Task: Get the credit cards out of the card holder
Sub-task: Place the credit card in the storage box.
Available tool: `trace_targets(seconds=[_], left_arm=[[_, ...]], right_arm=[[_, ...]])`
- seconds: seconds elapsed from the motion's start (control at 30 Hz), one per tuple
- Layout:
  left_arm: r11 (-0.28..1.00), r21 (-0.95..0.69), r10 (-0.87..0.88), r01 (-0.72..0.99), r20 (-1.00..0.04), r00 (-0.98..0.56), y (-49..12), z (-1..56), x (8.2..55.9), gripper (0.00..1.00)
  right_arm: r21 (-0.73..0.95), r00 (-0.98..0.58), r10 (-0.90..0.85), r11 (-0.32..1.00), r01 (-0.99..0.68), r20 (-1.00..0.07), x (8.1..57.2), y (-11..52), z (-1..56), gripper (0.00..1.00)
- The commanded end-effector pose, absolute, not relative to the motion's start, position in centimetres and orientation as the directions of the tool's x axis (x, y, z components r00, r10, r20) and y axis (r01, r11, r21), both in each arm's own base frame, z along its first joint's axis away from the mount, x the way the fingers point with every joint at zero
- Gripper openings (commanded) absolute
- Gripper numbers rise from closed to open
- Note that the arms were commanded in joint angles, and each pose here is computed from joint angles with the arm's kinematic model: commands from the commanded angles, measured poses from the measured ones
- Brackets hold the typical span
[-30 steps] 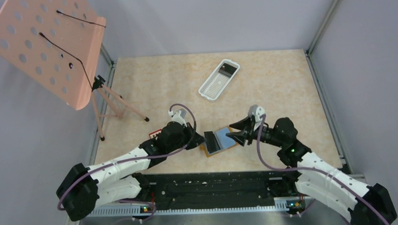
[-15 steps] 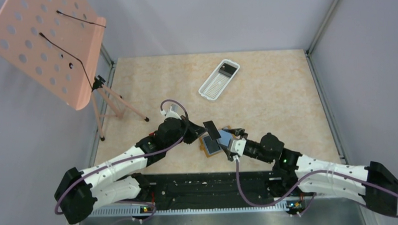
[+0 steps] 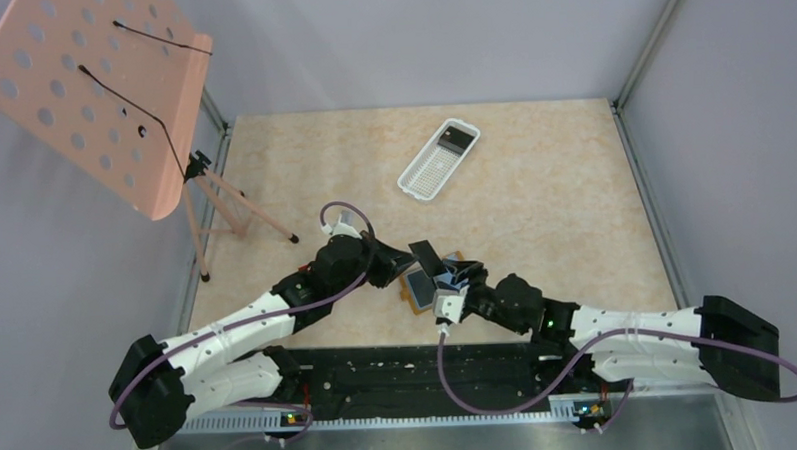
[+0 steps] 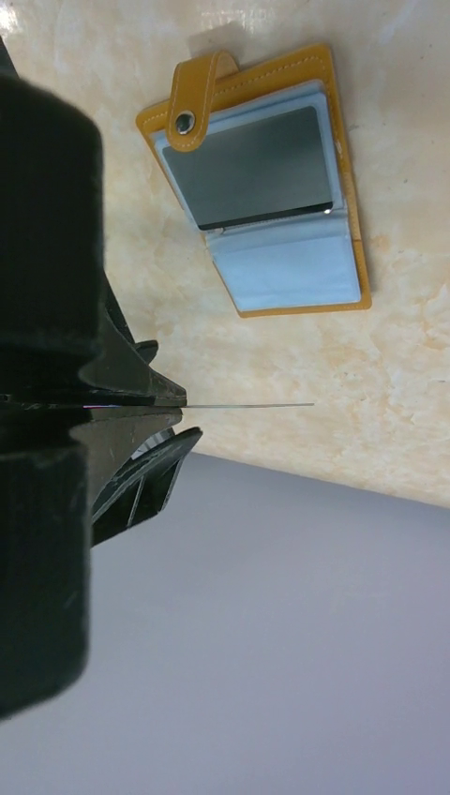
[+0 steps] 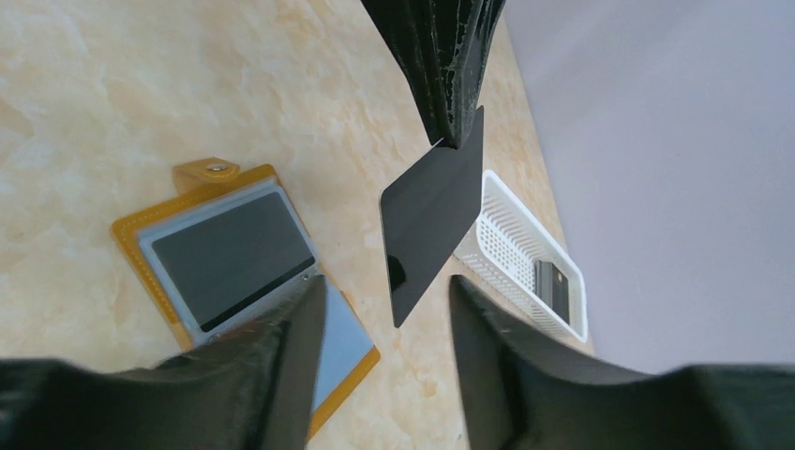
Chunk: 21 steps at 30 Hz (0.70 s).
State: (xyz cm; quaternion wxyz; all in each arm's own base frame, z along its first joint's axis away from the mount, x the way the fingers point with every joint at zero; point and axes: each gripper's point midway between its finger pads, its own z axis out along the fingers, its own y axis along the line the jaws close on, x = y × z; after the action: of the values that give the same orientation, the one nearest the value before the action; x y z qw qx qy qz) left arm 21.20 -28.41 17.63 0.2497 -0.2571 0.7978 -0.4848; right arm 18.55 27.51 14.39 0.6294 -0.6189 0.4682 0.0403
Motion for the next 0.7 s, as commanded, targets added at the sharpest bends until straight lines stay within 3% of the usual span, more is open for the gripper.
trace_targets(seconds=[0.0, 0.1, 0.17, 0.23, 0.33, 0.5, 0.67], left_arm=[[0.32, -0.937, -0.657, -0.14, -0.113, -0.745, -28.9, 19.7, 21.2, 0.0], [0.314, -0.944, -0.645, -0.098, -0.136, -0.752, -29.0, 20.1, 21.0, 0.0], [0.343, -0.939, -0.613, -0.001, -0.223, -0.758, -29.1, 20.7, 21.0, 0.11], [0.395, -0.916, -0.579, 0.073, -0.31, -0.754, -29.0, 20.9, 21.1, 0.25], [0.483, -0.859, -0.516, 0.171, -0.437, -0.737, -28.6, 20.5, 21.1, 0.35], [0.575, -0.775, -0.464, 0.26, -0.571, -0.677, -27.3, 20.3, 21.6, 0.44], [0.646, -0.69, -0.374, 0.326, -0.659, -0.653, -26.5, 20.5, 21.3, 0.45]], right_arm=[[-0.76, 0.583, -0.493, 0.341, -0.554, -0.646, 19.9, 28.7, 18.3, 0.45], [-0.732, 0.564, -0.468, 0.39, -0.559, -0.68, 20.1, 28.6, 18.7, 0.16], [-0.67, 0.524, -0.417, 0.441, -0.597, -0.742, 19.7, 28.4, 18.8, 0.0], [-0.605, 0.485, -0.362, 0.485, -0.632, -0.796, 19.7, 27.9, 18.7, 0.0], [-0.475, 0.371, -0.297, 0.544, -0.691, -0.88, 19.9, 27.2, 18.4, 0.0], [-0.251, 0.193, -0.16, 0.624, -0.74, -0.968, 20.3, 26.2, 19.6, 0.0], [-0.102, 0.059, -0.088, 0.64, -0.761, -0.994, 20.4, 26.0, 20.1, 0.0]])
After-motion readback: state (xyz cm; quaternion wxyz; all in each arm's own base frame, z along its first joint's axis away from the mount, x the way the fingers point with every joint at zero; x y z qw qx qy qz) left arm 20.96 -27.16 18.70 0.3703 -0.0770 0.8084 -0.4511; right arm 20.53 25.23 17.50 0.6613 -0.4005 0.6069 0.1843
